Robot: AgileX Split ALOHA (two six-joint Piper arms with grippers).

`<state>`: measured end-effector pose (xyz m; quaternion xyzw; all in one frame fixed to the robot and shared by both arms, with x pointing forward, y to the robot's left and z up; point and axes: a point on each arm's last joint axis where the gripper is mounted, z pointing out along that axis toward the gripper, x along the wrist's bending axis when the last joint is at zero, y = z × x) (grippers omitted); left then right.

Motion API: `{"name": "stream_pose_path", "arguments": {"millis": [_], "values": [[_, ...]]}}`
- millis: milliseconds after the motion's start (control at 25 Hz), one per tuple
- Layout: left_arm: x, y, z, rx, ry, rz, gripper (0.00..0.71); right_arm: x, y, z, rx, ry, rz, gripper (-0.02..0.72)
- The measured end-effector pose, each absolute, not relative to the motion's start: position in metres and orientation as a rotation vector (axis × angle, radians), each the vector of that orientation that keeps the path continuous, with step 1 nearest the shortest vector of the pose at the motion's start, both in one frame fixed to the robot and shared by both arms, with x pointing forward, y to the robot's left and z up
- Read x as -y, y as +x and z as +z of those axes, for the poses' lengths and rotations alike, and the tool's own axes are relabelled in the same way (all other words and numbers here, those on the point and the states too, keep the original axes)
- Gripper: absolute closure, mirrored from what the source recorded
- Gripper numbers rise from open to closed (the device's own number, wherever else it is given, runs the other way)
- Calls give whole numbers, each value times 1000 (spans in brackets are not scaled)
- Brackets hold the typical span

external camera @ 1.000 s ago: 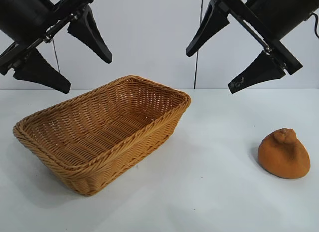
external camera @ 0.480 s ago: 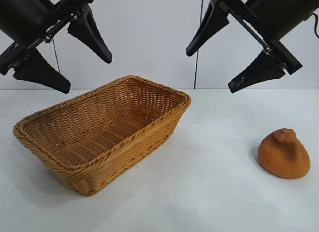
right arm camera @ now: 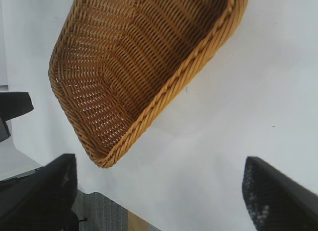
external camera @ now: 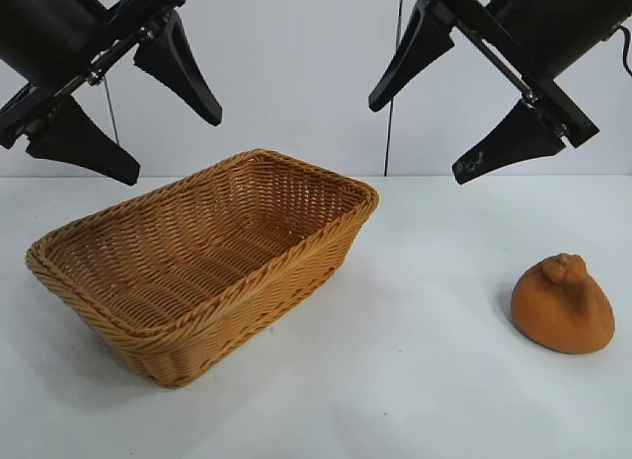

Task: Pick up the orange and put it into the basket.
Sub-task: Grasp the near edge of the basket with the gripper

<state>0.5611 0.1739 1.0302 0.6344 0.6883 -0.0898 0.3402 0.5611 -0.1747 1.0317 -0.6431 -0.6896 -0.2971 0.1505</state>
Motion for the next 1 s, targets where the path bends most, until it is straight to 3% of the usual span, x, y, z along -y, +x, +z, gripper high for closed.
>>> {"name": "stream_pose_path", "arguments": {"millis": [280,480,840,1000], "values": [[-202,550,1057,-1852,1611,-150,128,175,561,1032,1982,-1848,-853,85],[-202,527,1069,-2018,1563,-146,128,175,561,1031,1986,-1848,-851,85],[-204,513,1036,-2437,1245,-61,128,175,561,1031,1990,-1848,-848,85],[-200,520,1014,-2508,1194,-117,128,175,561,1031,1990,-1848,-848,85]]}}
